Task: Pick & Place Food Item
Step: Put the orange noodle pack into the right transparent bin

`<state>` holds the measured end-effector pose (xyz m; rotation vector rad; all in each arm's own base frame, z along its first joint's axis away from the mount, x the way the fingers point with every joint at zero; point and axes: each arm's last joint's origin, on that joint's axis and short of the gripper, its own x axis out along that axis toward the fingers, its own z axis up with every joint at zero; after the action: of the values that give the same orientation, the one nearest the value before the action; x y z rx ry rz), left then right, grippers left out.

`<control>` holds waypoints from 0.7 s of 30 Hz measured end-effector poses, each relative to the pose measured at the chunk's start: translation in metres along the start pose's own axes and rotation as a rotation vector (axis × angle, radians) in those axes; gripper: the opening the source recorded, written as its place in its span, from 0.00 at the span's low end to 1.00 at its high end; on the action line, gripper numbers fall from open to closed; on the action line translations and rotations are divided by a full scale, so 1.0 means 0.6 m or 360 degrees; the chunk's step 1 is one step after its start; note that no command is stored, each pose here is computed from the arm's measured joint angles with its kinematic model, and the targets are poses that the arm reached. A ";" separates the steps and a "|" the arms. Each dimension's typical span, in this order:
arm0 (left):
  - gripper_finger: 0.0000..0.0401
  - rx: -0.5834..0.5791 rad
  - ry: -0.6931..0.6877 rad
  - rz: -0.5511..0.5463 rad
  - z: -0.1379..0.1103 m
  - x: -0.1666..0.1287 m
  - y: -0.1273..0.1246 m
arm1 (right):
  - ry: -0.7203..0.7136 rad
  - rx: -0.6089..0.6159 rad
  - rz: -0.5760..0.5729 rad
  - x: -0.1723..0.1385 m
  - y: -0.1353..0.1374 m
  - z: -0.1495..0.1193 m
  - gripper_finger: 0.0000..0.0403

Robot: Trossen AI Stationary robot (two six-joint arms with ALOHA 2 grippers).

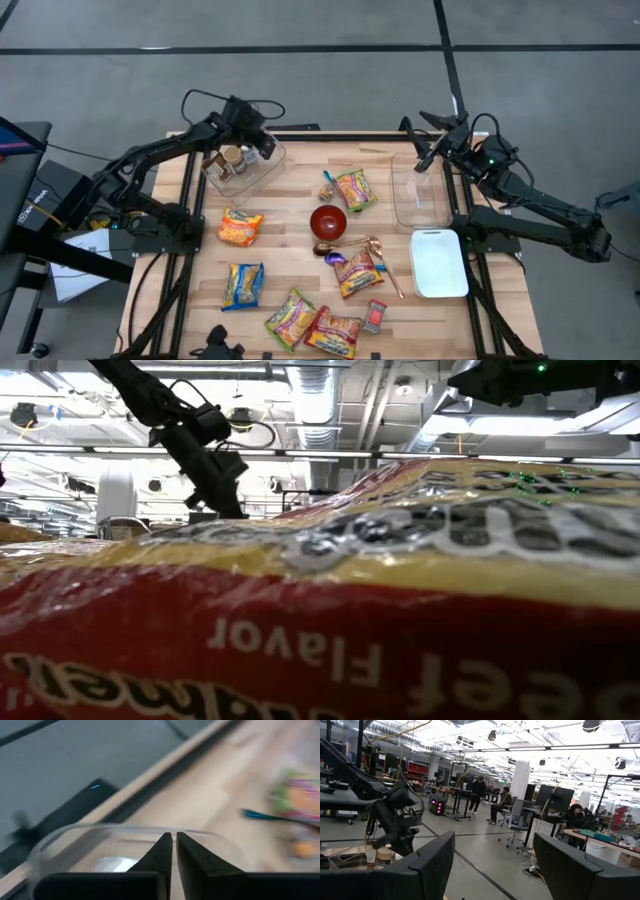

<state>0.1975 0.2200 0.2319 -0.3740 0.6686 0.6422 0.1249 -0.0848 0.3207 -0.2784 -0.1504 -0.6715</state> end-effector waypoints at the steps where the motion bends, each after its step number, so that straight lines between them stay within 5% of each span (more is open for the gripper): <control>1: 0.06 0.0040 -0.0028 -0.0086 0.003 -0.004 -0.007 | 0.0000 0.0000 0.0000 0.000 0.000 0.000 0.66; 13: 0.17 0.0574 -0.0563 -0.1259 0.041 -0.138 -0.138 | 0.0000 -0.0001 0.0000 0.000 0.000 0.000 0.66; 21: 0.36 0.0822 -0.0676 -0.1420 0.006 -0.215 -0.262 | -0.0001 0.0000 0.0000 0.000 0.000 0.000 0.66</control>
<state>0.2239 0.0496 0.3396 -0.0213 0.1903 -0.3070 0.1248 -0.0848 0.3207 -0.2785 -0.1507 -0.6716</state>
